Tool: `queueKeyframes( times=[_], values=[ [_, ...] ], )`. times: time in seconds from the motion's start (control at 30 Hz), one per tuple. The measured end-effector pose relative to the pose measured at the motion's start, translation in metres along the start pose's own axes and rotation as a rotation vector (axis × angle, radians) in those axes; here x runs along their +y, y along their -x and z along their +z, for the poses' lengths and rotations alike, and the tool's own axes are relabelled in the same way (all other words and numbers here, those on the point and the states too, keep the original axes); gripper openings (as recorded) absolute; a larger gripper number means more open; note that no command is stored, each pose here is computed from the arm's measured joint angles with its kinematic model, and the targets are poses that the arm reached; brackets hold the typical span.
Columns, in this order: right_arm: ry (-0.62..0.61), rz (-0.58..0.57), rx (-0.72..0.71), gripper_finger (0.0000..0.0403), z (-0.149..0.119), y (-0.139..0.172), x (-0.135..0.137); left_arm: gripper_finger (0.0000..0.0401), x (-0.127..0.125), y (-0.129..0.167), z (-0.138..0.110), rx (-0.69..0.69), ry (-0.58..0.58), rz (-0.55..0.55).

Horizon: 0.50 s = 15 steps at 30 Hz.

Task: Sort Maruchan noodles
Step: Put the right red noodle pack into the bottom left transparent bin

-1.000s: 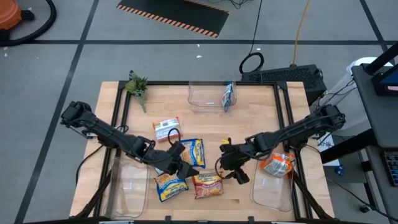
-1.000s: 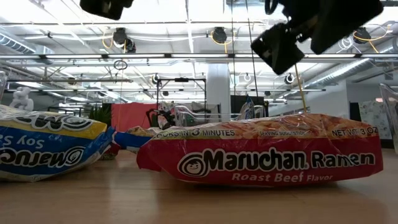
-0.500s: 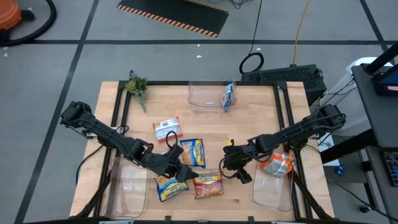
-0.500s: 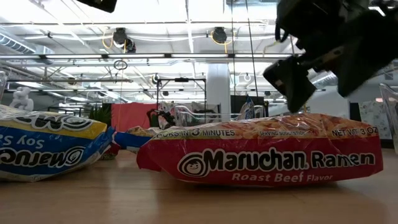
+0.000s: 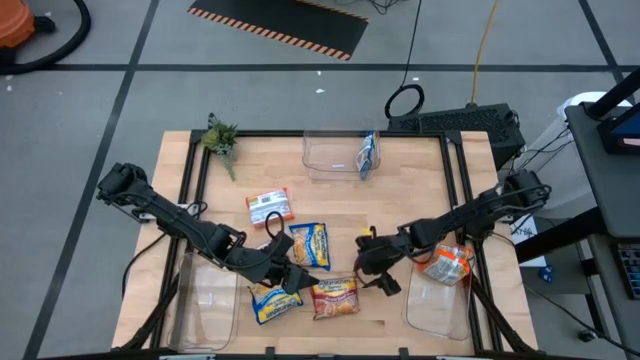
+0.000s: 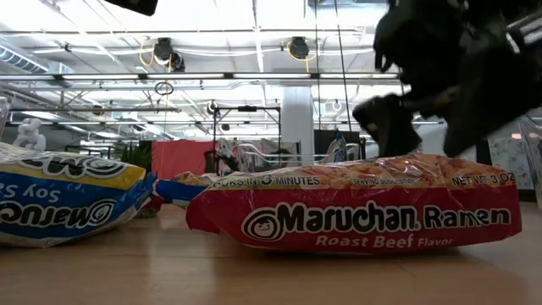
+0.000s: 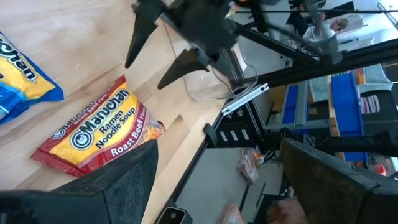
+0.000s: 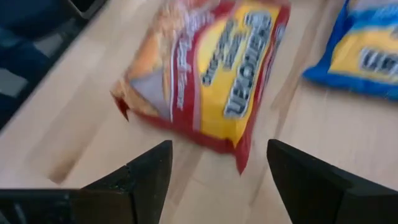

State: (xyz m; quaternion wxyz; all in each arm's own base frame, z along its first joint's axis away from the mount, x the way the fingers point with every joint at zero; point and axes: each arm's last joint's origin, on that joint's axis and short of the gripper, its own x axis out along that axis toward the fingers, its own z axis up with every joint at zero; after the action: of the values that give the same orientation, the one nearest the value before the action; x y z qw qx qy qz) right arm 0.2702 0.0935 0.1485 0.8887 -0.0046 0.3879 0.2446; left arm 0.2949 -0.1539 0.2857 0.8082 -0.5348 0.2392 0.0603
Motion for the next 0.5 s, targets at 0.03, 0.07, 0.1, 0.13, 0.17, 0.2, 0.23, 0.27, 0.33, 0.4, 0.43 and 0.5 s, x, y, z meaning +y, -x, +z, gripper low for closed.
queueKeyframes(
  times=[0.03,0.07,0.1,0.13,0.17,0.2,0.23,0.27,0.33,0.4,0.43,0.5],
  values=[
    [-0.004,0.001,0.016,0.0253,-0.003,-0.004,-0.001,0.0340,0.000,0.000,0.000,0.000,0.000,0.001],
    [-0.006,0.002,0.031,0.0251,-0.005,-0.007,-0.002,0.0339,0.000,0.000,0.000,0.000,-0.003,0.002],
    [-0.005,0.002,0.046,0.0249,-0.008,-0.010,-0.003,0.0339,0.000,0.000,0.000,0.000,-0.008,0.003],
    [-0.005,0.002,0.058,0.0248,-0.010,-0.013,-0.003,0.0340,0.000,0.000,0.000,0.000,-0.009,0.004],
    [-0.003,0.001,0.064,0.0247,-0.012,-0.017,-0.004,0.0339,0.000,0.000,0.000,0.000,-0.009,0.004],
    [0.000,0.002,0.065,0.0247,-0.013,-0.021,-0.005,0.0339,0.001,0.000,0.000,0.000,-0.009,0.006],
    [0.003,0.002,0.066,0.0247,-0.014,-0.024,-0.006,0.0339,0.001,0.000,0.000,0.000,-0.009,0.009],
    [0.007,0.002,0.066,0.0247,-0.016,-0.028,-0.007,0.0339,0.001,0.000,0.000,0.000,-0.010,0.010],
    [0.021,0.001,0.048,0.0247,-0.017,-0.034,-0.009,0.0339,0.001,0.000,0.000,-0.005,-0.006,0.010],
    [0.030,0.002,0.027,0.0245,-0.017,-0.040,-0.010,0.0339,0.001,0.000,0.000,-0.006,0.001,0.010],
    [0.033,0.002,0.015,0.0242,-0.017,-0.042,-0.010,0.0339,0.001,0.000,0.000,-0.006,0.003,0.010],
    [0.034,0.002,0.005,0.0235,-0.017,-0.044,-0.011,0.0340,0.001,0.000,0.000,-0.006,0.005,0.007]
  ],
)
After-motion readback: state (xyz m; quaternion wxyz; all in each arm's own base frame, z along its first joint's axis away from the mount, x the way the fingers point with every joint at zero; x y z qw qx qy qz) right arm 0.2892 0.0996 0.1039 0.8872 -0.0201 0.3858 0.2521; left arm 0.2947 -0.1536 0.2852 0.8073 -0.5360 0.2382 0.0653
